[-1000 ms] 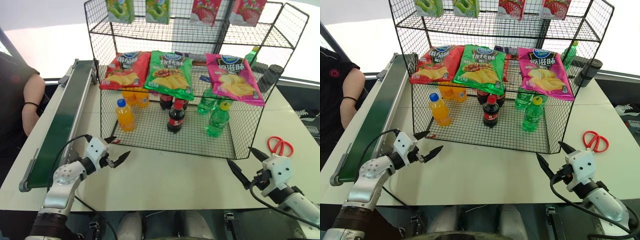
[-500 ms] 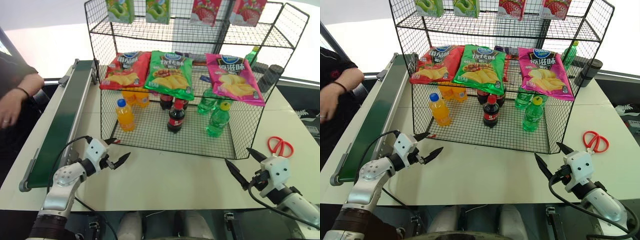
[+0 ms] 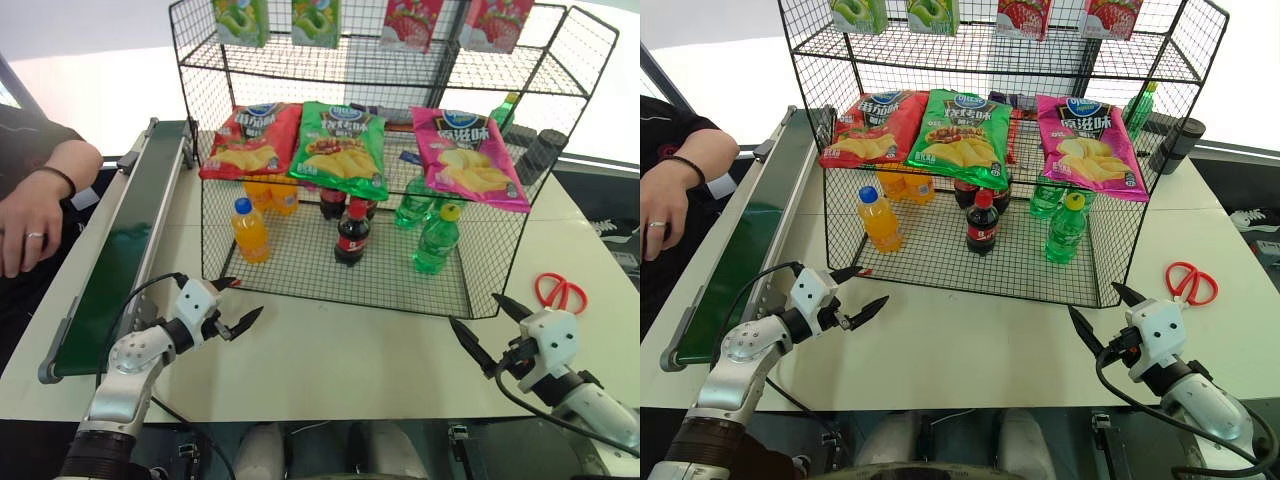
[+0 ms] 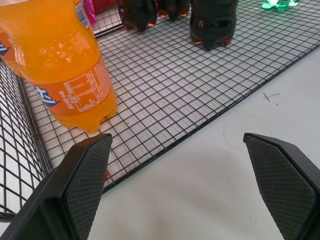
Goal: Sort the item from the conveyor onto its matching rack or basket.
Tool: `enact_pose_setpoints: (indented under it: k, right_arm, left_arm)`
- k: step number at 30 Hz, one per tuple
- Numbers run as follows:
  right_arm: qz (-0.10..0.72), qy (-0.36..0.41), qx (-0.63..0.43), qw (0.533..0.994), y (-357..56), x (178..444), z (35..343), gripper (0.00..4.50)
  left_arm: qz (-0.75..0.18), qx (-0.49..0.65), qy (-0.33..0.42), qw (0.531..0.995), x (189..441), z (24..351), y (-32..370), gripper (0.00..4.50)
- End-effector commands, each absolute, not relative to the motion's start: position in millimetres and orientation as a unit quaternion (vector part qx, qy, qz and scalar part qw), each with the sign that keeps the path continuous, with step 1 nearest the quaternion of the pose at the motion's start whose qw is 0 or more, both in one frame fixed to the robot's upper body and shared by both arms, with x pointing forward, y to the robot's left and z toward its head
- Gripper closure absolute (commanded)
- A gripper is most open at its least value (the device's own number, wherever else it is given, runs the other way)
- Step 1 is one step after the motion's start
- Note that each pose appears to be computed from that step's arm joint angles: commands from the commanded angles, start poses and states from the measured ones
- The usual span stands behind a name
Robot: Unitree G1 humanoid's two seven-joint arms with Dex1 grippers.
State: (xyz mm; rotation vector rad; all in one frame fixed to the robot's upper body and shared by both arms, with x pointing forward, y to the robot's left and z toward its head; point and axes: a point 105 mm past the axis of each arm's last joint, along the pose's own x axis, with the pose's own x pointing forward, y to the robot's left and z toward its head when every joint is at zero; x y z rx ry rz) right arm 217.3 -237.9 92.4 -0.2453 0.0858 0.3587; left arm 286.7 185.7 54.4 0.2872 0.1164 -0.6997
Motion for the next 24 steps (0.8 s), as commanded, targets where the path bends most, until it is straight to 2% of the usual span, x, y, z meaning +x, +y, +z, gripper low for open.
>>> enact_pose_setpoints:
  k: [1, 24]
  right_arm:
    - [0.187, 0.022, -0.132, 0.973, -232.1, 218.5, 104.4, 0.05]
    - [0.189, 0.015, -0.133, 0.973, -230.5, 224.6, 102.8, 0.05]
  left_arm:
    - [-0.343, 0.15, 0.032, 0.927, 287.8, 65.6, 183.5, 0.0]
    - [-0.338, 0.147, 0.024, 0.929, 291.6, 71.1, 185.9, 0.0]
